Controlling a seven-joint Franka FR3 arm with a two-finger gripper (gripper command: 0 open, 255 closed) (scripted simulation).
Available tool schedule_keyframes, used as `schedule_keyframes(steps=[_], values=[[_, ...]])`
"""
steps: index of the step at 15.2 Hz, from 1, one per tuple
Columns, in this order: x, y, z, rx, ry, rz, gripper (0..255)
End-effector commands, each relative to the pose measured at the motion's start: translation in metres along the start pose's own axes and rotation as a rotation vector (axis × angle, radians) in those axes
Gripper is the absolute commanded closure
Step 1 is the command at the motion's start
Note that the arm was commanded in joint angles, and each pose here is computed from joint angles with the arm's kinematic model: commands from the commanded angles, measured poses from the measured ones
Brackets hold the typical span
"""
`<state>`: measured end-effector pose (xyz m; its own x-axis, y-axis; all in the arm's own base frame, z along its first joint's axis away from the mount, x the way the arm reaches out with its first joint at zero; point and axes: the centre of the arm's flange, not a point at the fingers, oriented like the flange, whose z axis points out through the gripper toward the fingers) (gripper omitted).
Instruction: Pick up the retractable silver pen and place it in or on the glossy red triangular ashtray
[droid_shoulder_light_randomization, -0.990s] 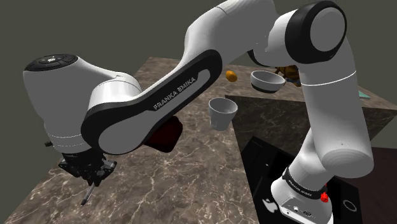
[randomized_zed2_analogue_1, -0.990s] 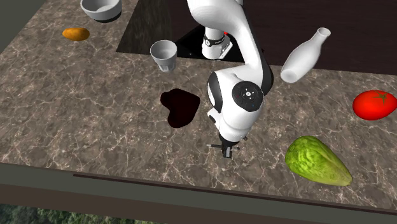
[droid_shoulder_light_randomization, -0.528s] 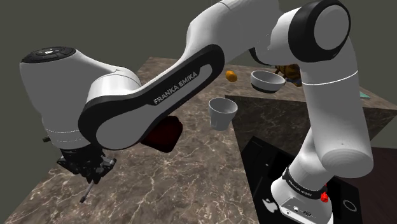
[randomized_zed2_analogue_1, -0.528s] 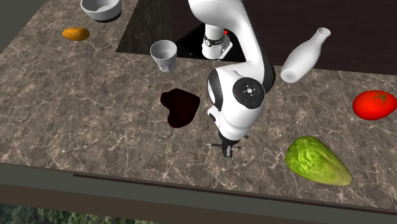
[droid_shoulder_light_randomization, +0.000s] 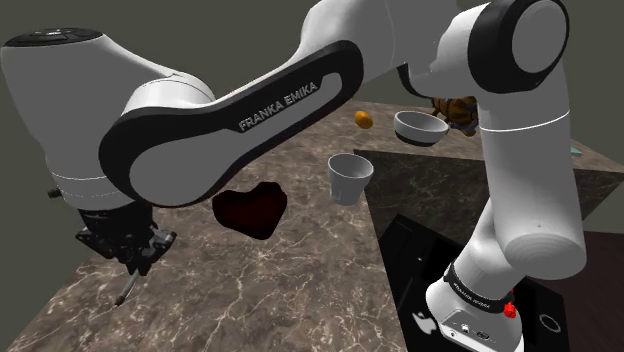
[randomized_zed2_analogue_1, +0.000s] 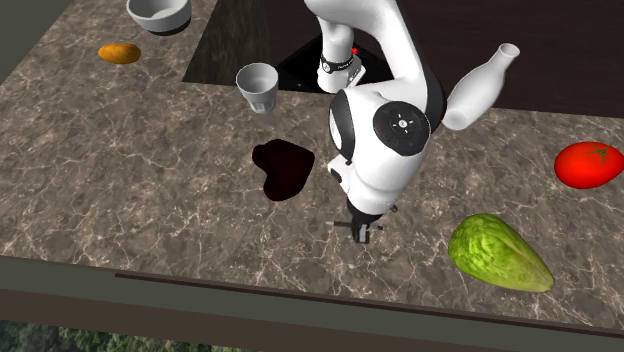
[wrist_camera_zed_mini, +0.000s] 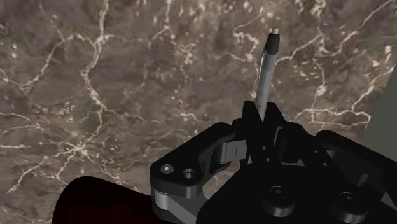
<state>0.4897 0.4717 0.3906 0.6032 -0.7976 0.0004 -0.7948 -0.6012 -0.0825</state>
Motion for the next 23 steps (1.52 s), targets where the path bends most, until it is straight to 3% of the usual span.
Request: schedule_keyframes(steps=[1,13,23], values=[[0.0,0.0,-0.01,0.0,0.0,0.0,255],[0.0,-0.005,-0.071,0.0,0.0,0.0,255],[0.103,0.077,-0.084,0.0,0.0,0.0,255]])
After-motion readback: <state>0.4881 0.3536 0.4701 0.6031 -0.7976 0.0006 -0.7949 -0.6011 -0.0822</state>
